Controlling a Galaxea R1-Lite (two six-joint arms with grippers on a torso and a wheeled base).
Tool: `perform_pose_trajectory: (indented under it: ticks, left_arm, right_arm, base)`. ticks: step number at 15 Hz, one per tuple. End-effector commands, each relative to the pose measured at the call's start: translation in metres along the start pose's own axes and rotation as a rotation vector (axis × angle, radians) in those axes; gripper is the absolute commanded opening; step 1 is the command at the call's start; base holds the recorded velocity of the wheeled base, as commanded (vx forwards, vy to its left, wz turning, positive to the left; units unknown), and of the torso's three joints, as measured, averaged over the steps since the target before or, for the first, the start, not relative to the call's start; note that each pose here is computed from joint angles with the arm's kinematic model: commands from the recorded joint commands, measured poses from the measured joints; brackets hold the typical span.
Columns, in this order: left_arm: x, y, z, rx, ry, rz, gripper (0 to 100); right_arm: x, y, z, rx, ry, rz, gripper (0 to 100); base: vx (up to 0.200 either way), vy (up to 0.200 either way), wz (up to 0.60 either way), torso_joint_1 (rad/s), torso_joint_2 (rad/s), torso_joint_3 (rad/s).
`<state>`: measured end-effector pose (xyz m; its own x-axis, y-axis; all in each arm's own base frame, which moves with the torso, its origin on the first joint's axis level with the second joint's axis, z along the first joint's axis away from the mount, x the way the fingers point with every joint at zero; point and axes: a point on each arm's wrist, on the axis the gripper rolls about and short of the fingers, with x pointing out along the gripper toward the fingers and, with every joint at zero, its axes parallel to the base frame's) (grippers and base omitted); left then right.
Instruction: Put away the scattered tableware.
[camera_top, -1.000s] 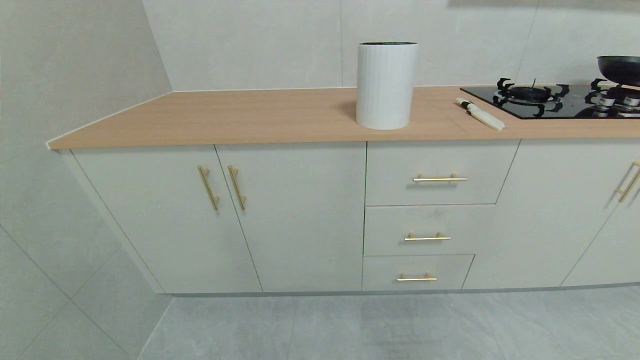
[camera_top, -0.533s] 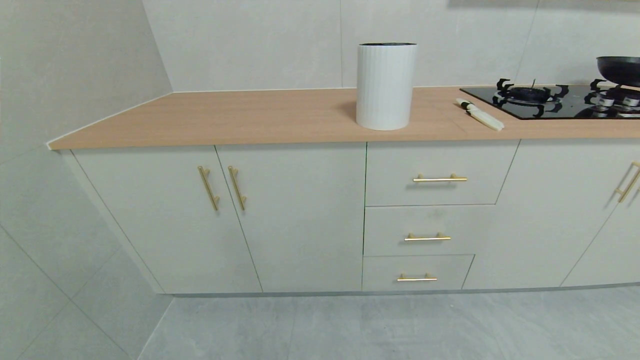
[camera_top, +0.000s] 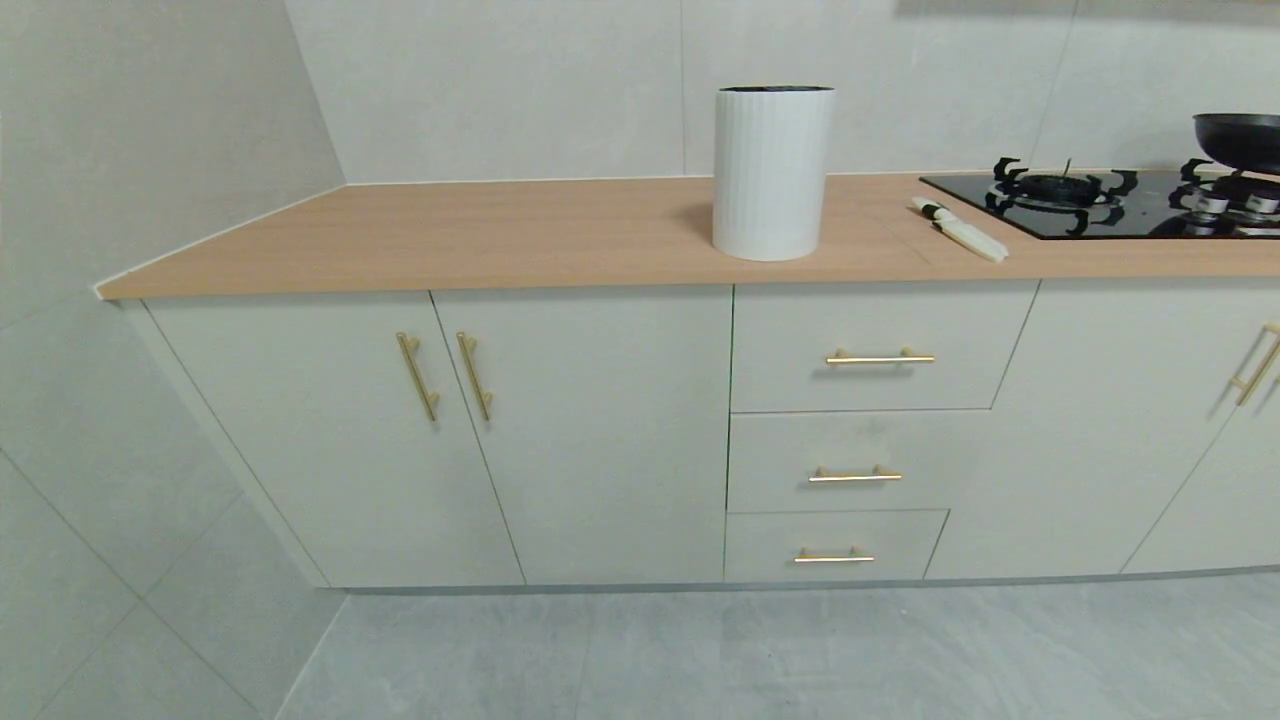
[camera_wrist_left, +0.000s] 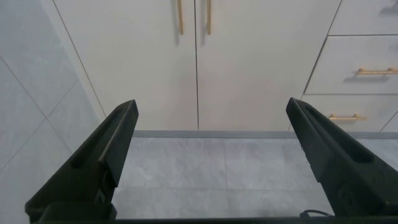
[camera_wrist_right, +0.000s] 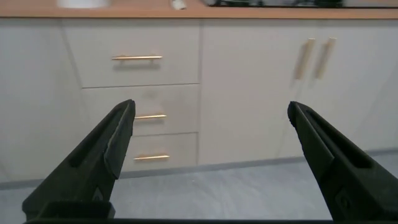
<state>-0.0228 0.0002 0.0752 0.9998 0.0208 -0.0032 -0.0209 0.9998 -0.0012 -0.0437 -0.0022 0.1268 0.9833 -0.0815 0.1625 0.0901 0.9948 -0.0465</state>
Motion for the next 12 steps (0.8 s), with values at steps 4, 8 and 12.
perform_pose_trajectory:
  ticks: [4,8,12]
  left_arm:
    - [0.000,0.000,0.000,0.000,0.000,0.002,100]
    - [0.000,0.000,0.000,0.000,0.000,0.001,100]
    - [0.000,0.000,0.000,0.001,0.000,0.001,100]
  right_arm:
    - [0.012,0.007,-0.053,0.034,0.155,0.111,100]
    - [0.012,0.007,-0.053,0.043,0.155,0.118,100]
    - [0.012,0.007,-0.053,0.069,0.158,0.120,100]
  base:
    - [0.000,0.000,0.00,0.000,0.00,0.000]
    - [0.000,0.000,0.00,0.000,0.00,0.000]
    - [0.000,0.000,0.00,0.000,0.00,0.000]
